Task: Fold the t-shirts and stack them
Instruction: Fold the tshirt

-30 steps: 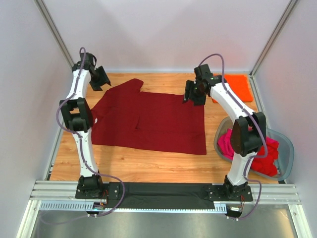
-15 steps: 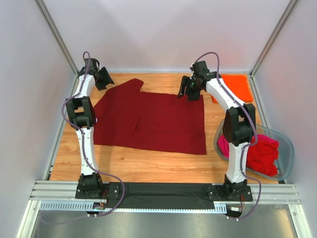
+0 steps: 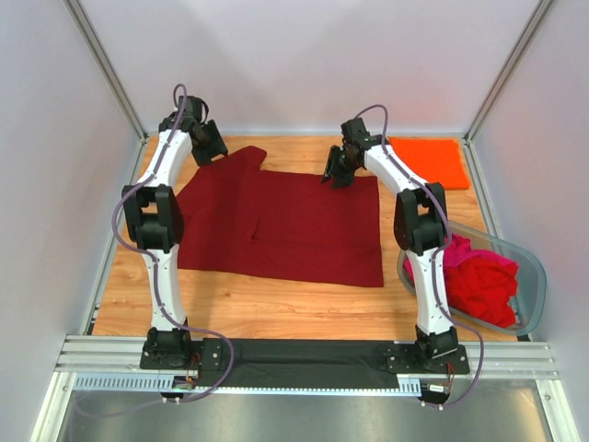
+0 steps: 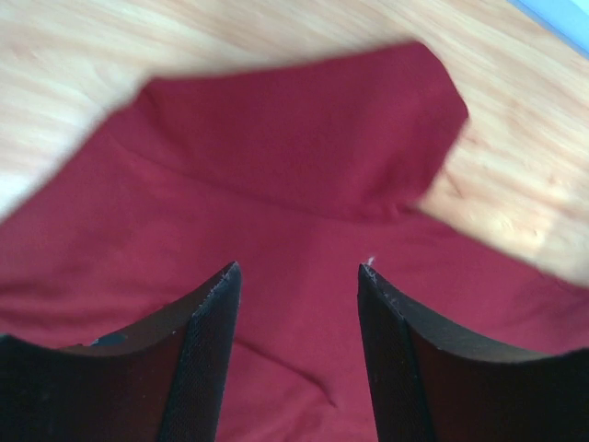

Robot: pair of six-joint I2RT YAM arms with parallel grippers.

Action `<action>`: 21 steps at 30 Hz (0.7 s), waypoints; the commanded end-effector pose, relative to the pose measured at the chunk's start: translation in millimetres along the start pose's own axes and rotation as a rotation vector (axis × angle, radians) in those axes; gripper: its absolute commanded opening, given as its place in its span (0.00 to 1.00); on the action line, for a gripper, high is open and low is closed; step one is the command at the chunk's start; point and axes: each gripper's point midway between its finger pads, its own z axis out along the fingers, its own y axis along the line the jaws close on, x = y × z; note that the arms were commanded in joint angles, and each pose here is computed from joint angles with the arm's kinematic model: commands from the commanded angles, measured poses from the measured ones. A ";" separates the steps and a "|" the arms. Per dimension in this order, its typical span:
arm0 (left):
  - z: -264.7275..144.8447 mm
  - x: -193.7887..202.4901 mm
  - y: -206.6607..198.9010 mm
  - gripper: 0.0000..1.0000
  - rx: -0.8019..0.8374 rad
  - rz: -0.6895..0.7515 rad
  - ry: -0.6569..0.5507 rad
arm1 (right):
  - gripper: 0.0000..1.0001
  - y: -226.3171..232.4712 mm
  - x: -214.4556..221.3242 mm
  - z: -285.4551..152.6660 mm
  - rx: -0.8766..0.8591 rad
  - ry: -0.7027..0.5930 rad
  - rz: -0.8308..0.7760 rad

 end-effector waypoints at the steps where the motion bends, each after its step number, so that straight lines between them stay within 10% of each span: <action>1: -8.4 43.0 5.7 0.60 -0.038 -0.014 0.117 | 0.42 -16.2 19.9 -3.3 0.054 0.028 -0.012; 21: -10.2 160.1 108.9 0.53 -0.477 -0.063 0.460 | 0.40 -84.7 109.6 -8.1 0.213 0.135 -0.060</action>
